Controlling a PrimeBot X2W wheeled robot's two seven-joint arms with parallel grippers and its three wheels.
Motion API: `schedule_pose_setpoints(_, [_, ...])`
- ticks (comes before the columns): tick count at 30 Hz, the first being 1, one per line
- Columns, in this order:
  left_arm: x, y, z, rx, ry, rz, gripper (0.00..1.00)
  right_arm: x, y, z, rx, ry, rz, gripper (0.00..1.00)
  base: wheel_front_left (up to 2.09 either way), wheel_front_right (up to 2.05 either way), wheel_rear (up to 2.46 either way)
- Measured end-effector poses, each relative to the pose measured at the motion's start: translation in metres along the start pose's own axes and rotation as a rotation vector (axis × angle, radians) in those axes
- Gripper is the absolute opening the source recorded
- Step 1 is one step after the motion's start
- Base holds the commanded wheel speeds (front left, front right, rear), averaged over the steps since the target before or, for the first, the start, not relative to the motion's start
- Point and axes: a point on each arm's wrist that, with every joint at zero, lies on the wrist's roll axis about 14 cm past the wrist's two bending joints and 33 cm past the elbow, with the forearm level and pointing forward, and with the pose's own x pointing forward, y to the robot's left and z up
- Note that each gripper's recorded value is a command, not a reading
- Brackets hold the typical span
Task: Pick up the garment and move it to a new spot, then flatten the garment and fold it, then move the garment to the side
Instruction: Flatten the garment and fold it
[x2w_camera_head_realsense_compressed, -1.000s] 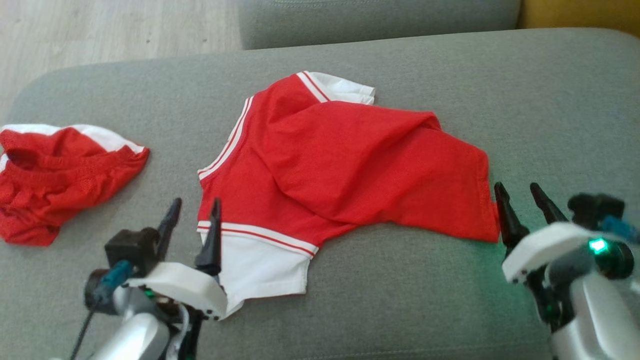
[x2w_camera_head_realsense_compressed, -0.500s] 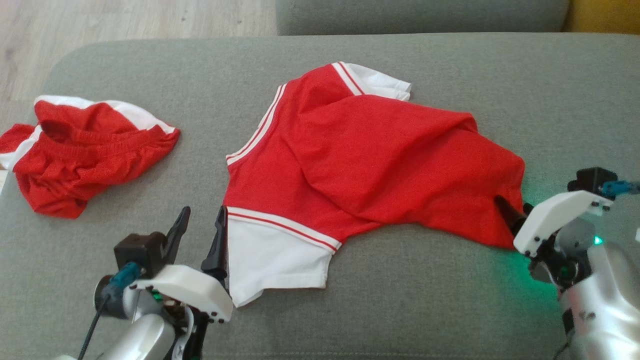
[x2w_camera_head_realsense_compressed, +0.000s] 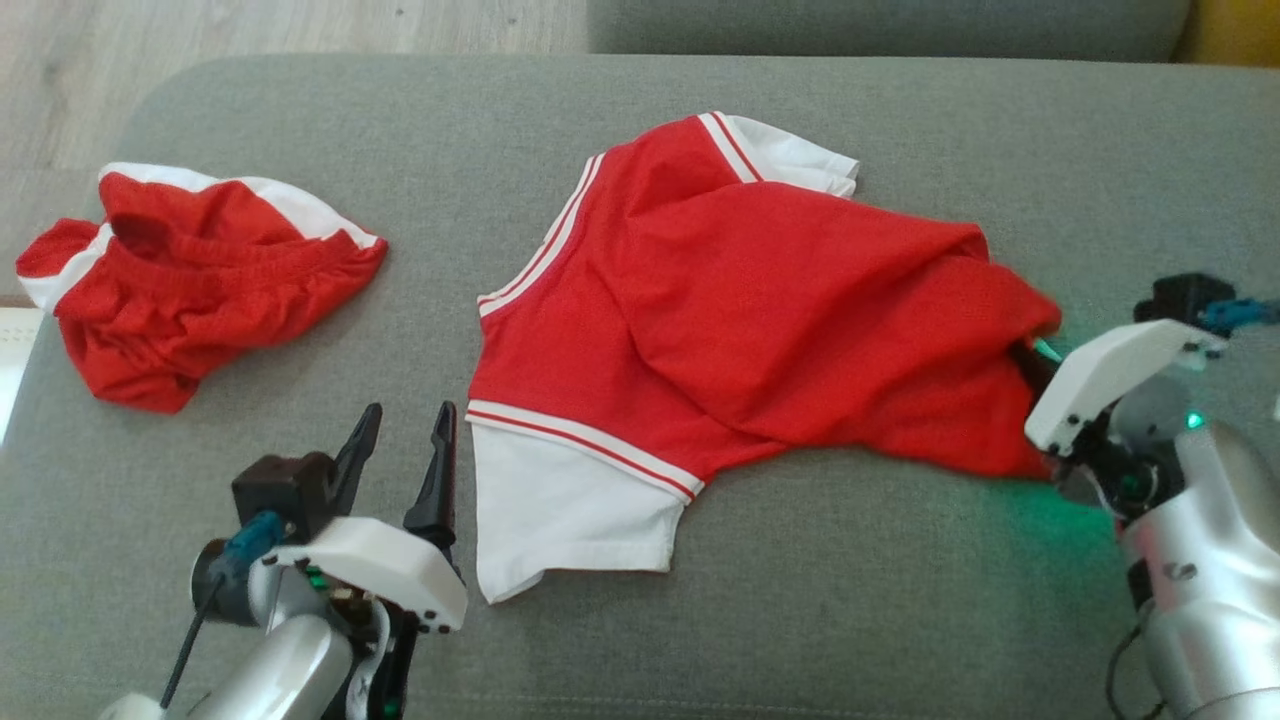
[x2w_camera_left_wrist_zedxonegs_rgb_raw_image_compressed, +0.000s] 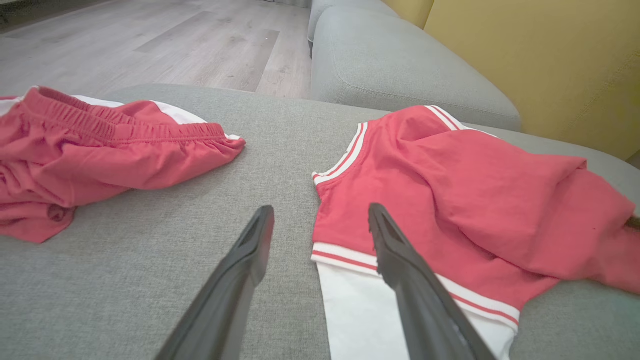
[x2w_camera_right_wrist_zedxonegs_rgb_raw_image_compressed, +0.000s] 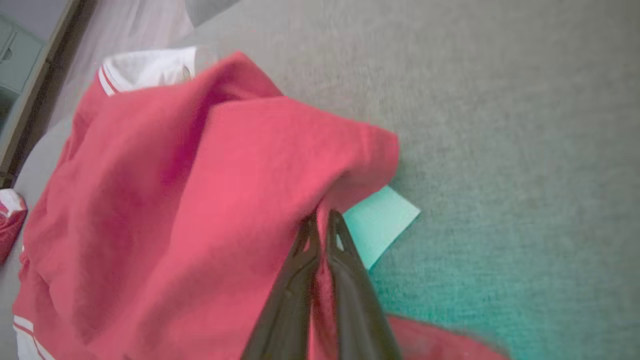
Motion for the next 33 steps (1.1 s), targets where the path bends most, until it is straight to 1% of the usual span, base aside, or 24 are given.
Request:
schedule_pose_setpoints(5, [-0.001,-0.001,0.000,-0.013,0.001,0.001,1.00,-0.009,0.017,0.041,-0.056,-0.127,0.057,0.00,0.00,0.00,0.00])
schedule_pose_setpoints(10, [0.002,0.000,-0.010,-0.022,0.032,0.010,1.00,-0.007,0.033,0.085,-0.097,-0.168,0.101,0.00,0.00,0.00,0.00])
schedule_pose_setpoints(12, [0.004,0.001,-0.014,-0.027,0.046,0.010,1.00,-0.002,0.036,0.105,-0.090,-0.179,0.112,0.00,0.00,0.00,0.00])
schedule_pose_setpoints(13, [0.004,0.001,-0.014,-0.027,0.046,0.010,1.00,-0.002,0.036,0.105,-0.090,-0.179,0.112,0.00,0.00,0.00,0.00])
schedule_pose_setpoints(16, [0.014,0.002,-0.016,-0.037,0.054,0.013,1.00,0.013,0.029,0.127,-0.081,-0.174,0.096,0.00,0.00,0.00,0.00])
schedule_pose_setpoints(21, [0.028,0.006,-0.023,-0.052,0.073,0.031,1.00,0.048,0.013,0.143,-0.082,-0.145,0.051,0.00,0.00,0.00,0.00])
schedule_pose_setpoints(22, [0.029,0.009,-0.026,-0.052,0.083,0.043,1.00,0.056,0.013,0.142,-0.074,-0.136,0.048,0.30,0.00,0.00,0.00])
schedule_pose_setpoints(23, [0.029,0.012,-0.029,-0.053,0.090,0.051,1.00,0.065,0.012,0.140,-0.072,-0.122,0.044,1.00,0.00,0.00,0.00])
schedule_pose_setpoints(26, [0.026,0.023,-0.039,-0.051,0.114,0.084,1.00,0.087,0.014,0.128,-0.064,-0.087,0.037,1.00,0.00,0.00,0.00])
schedule_pose_setpoints(29, [0.023,0.029,-0.043,-0.044,0.126,0.104,1.00,0.094,0.015,0.118,-0.060,-0.076,0.031,1.00,0.00,0.00,0.00])
schedule_pose_setpoints(31, [0.024,0.028,-0.041,-0.044,0.118,0.099,1.00,0.089,0.014,0.123,-0.072,-0.113,0.022,1.00,0.00,0.00,0.00])
schedule_pose_setpoints(33, [0.025,0.024,-0.038,-0.042,0.109,0.087,1.00,0.077,0.010,0.137,-0.083,-0.186,0.010,1.00,0.00,0.00,0.00])
